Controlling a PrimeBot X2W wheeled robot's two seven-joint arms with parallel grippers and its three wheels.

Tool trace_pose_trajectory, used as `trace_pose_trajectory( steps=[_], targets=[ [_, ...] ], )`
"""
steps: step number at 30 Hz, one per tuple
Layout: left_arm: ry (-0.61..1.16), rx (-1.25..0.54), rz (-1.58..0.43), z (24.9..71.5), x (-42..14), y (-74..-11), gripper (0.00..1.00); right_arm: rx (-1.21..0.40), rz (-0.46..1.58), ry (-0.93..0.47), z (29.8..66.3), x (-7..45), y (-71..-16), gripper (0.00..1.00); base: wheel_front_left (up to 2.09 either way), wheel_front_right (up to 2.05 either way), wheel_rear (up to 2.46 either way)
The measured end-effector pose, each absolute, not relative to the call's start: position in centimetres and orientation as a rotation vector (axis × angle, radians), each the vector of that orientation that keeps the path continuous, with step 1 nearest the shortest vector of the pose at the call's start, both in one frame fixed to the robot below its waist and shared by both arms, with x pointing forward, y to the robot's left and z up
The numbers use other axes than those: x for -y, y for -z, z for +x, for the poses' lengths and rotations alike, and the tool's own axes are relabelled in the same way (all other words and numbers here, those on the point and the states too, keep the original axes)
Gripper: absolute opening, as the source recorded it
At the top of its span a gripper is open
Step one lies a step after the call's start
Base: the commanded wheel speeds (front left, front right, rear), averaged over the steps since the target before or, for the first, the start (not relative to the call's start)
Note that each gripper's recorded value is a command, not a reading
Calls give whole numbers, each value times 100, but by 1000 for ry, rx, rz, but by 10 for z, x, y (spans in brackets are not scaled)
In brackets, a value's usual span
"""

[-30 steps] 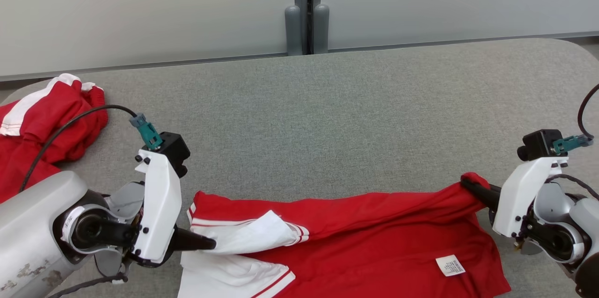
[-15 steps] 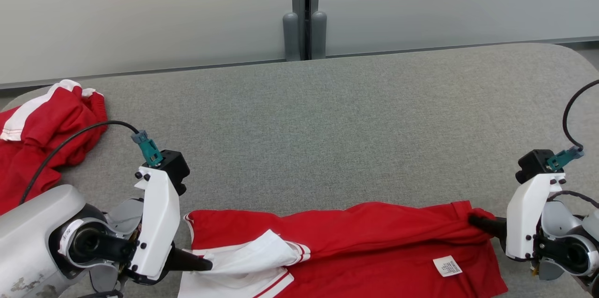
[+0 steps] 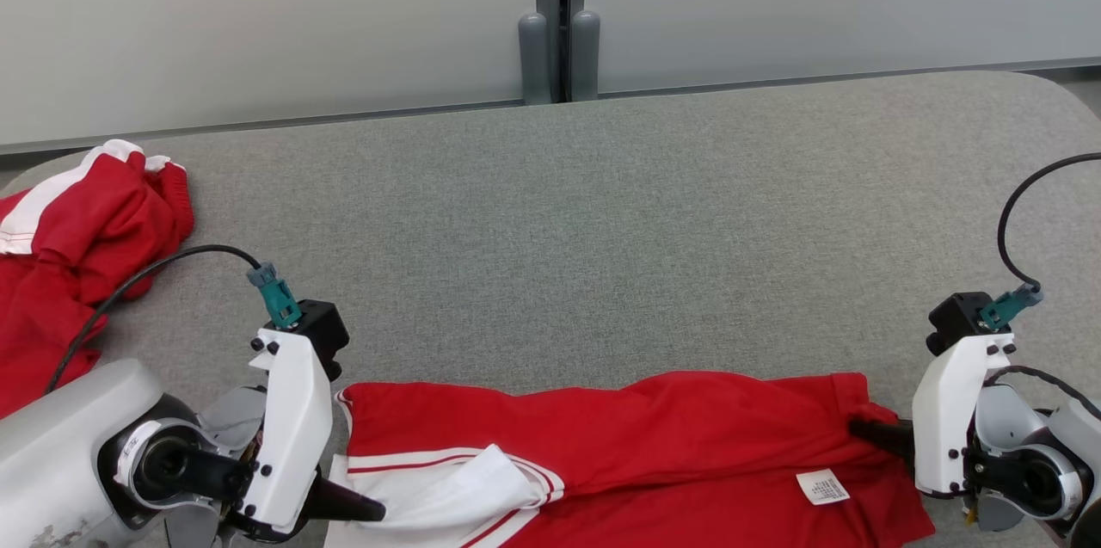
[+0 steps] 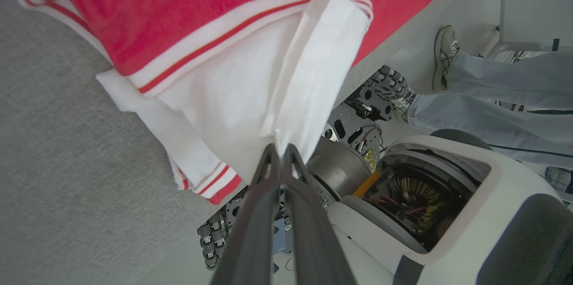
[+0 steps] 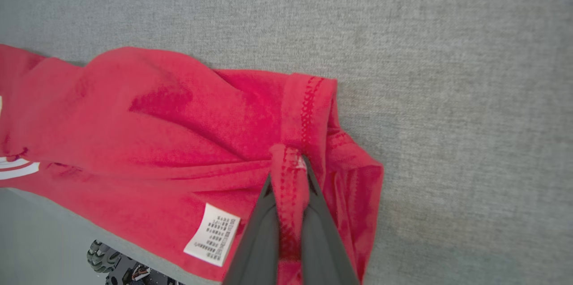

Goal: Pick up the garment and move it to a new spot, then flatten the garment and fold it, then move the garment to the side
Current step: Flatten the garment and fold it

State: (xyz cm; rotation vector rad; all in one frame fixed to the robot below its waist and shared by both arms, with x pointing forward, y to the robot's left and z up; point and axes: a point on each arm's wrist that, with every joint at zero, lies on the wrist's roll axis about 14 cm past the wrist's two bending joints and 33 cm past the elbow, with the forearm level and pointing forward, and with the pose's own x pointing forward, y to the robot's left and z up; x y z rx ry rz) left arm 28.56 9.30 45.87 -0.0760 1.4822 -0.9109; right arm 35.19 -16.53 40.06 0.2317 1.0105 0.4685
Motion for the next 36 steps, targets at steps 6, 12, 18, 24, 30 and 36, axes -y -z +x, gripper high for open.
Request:
trace_pose_trajectory(
  steps=[6,12,18,24,30,36],
  targets=[
    [897,-1492,-48,282,-98,-451,100,-994,239,-465,352,164,-402,100,0,0,0],
    [877,-1412,-36,292,-100,-457,100,-892,269,-465,360,164,-423,100,0,0,0],
    [837,-1126,26,332,-99,-480,100,-670,290,-434,381,179,-464,100,0,0,0],
    [783,-721,-37,379,-91,-526,100,-338,312,-376,403,197,-517,100,0,0,0],
    [660,-445,-78,402,-104,-552,100,-79,326,-311,409,212,-549,100,0,0,0],
    [426,-105,-180,420,-139,-586,100,74,335,-245,405,218,-559,100,0,0,0]
  ],
)
